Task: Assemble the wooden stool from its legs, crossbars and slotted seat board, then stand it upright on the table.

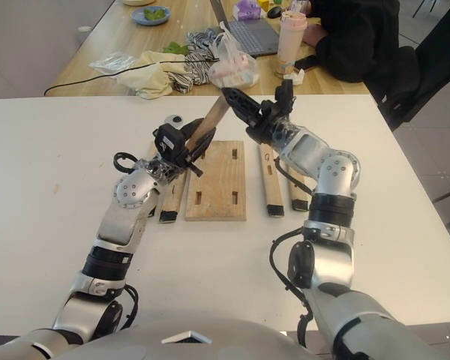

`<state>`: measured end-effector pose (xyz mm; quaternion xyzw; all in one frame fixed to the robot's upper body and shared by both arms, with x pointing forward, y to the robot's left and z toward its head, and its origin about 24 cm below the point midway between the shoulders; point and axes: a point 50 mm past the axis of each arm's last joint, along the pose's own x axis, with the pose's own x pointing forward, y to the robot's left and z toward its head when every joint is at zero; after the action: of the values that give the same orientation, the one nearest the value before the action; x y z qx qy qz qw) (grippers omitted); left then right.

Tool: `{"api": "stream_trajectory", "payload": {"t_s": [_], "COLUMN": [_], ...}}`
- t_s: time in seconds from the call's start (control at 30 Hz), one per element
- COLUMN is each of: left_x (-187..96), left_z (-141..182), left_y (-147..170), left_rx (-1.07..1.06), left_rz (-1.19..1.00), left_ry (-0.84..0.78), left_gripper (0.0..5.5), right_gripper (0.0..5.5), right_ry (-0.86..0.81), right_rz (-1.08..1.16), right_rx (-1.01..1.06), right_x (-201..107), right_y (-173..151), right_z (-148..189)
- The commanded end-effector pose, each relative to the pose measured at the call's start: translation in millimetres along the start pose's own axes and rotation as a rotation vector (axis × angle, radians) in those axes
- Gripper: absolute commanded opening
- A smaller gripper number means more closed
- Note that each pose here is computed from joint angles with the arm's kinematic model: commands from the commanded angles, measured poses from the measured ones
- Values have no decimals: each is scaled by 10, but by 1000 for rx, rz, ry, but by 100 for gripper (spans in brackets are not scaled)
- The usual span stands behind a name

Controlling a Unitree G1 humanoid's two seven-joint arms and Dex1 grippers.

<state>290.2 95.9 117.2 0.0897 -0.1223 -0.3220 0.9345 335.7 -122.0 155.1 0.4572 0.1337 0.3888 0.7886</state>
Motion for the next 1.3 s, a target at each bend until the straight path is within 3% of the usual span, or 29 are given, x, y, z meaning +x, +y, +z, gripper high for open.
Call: {"api": "stream_trajectory", "payload": {"t_s": [0.03, 0.23, 0.43, 0.7, 0.73, 0.87, 0.97, 1.07, 1.3], "left_x": [1, -10, -26, -40, -40, -40, -54, -111, -287], "left_z": [14, -5, -27, -68, -82, -118, -133, -164, -241], "left_y": [-53, -104, -112, -94, -83, -40, -43, -19, 121], "left_rx": [-9, -12, -16, -35, -42, -51, -49, -45, -55], "left_rz": [-34, -42, -27, 0, 11, 45, 62, 91, 243], "left_ry": [-2, 11, 19, 33, 41, 63, 77, 96, 138], "left_gripper": [125, 125, 125, 125, 161, 214, 257, 265, 265], "right_gripper": [213, 109, 39, 39, 39, 39, 39, 38, 38], "right_ry": [15, 35, 49, 30, 11, -128, -266, -345, -308], "right_rz": [-4, -35, -38, -63, -82, -242, -416, -528, -622], "right_rx": [-6, -5, -6, -39, -62, -212, -360, -519, -663], "right_x": [11, -24, -21, -14, -19, -72, -223, -480, -1025], "right_y": [40, 1, 7, 1, -15, -170, -338, -416, -442], "right_z": [1, -67, -82, -60, -42, 121, 336, 516, 495]}}
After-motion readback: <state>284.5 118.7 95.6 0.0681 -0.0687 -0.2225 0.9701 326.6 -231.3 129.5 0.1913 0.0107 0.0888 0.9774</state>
